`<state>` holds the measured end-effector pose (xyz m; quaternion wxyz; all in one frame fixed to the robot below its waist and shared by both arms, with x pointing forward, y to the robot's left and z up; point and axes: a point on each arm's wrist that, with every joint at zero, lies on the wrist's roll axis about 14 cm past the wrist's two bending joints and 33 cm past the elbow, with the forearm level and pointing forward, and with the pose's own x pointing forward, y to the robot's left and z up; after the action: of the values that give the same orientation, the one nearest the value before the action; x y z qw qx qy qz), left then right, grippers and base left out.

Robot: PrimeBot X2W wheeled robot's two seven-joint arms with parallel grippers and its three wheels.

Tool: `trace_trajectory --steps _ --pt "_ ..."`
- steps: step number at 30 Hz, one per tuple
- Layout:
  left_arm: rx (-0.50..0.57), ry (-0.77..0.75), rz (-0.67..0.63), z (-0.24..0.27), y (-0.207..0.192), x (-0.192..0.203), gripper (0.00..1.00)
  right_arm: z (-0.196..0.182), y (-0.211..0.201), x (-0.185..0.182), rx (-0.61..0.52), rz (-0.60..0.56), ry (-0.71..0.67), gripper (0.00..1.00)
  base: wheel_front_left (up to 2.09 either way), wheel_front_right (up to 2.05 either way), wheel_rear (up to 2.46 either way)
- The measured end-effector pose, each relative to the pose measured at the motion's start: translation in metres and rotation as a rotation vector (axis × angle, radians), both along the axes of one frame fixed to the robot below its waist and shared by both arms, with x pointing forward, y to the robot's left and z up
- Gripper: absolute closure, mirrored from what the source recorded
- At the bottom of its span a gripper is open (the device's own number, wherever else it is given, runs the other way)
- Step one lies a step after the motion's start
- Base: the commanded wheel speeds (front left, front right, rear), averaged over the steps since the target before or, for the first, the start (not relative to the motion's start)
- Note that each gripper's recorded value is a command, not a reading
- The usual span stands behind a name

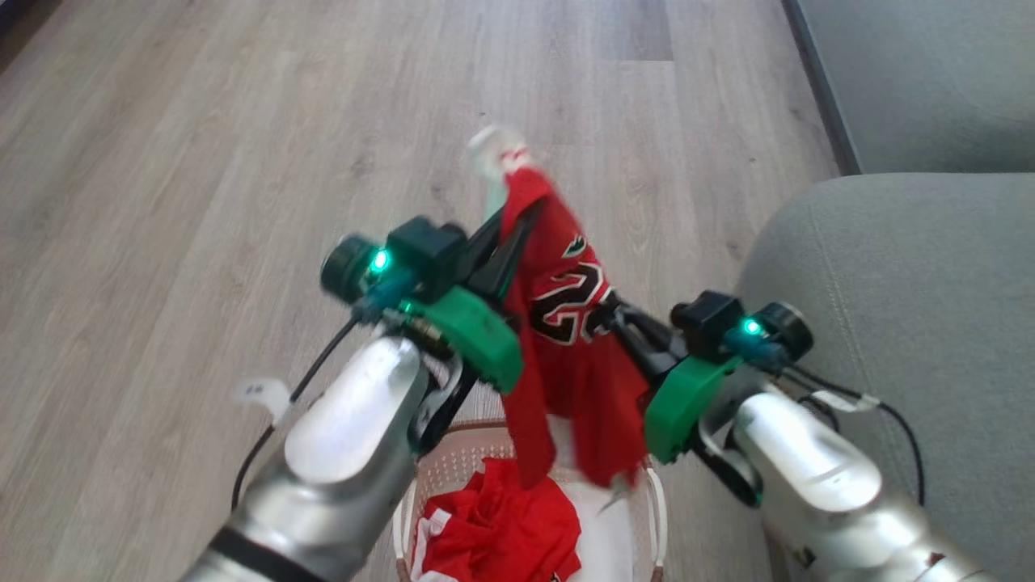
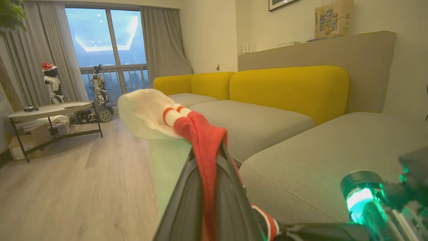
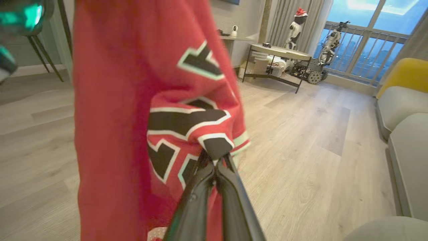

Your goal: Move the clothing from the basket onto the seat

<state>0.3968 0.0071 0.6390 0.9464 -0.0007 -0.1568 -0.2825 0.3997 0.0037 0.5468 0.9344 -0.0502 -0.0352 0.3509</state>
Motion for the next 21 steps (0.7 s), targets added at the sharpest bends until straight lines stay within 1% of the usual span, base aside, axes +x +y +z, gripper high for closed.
trace_trajectory --steps 1,2,3,4,5,9,13,18,21 --pt "-0.007 0.025 0.006 -0.008 0.001 0.000 0.77 0.003 -0.005 0.002 0.005 -0.016 -0.007 1.00 0.00 0.00 0.00" --pt "-0.009 0.047 0.013 -0.016 0.003 0.001 0.59 0.006 -0.011 0.005 0.013 -0.034 -0.015 1.00 0.00 0.00 0.00" --pt "-0.009 0.067 0.016 -0.023 0.003 0.001 0.48 0.010 -0.018 0.007 0.024 -0.055 -0.021 1.00 0.00 0.00 0.00" --pt "-0.009 0.082 0.015 -0.029 0.003 0.000 0.16 0.013 -0.025 0.010 0.030 -0.076 -0.029 1.00 0.00 0.00 0.00" --pt "-0.009 0.095 0.014 -0.034 0.002 0.000 0.00 0.016 -0.034 0.012 0.031 -0.097 -0.038 1.00 0.00 0.00 0.00" --pt "-0.012 0.135 0.007 -0.048 -0.003 0.000 0.00 0.029 -0.068 0.021 0.055 -0.194 -0.075 1.00 0.00 0.00 0.00" --pt "0.004 0.176 -0.031 -0.066 -0.016 -0.005 0.00 0.036 -0.108 0.024 0.069 -0.302 -0.099 1.00 0.00 0.00 0.00" --pt "0.039 0.208 -0.089 -0.085 -0.036 -0.014 0.00 0.040 -0.159 0.019 0.076 -0.430 -0.125 1.00 0.00 0.00 0.00" --pt "0.048 0.205 -0.141 -0.087 -0.052 -0.021 0.00 0.040 -0.188 0.011 0.070 -0.499 -0.138 1.00 0.00 0.00 0.00"
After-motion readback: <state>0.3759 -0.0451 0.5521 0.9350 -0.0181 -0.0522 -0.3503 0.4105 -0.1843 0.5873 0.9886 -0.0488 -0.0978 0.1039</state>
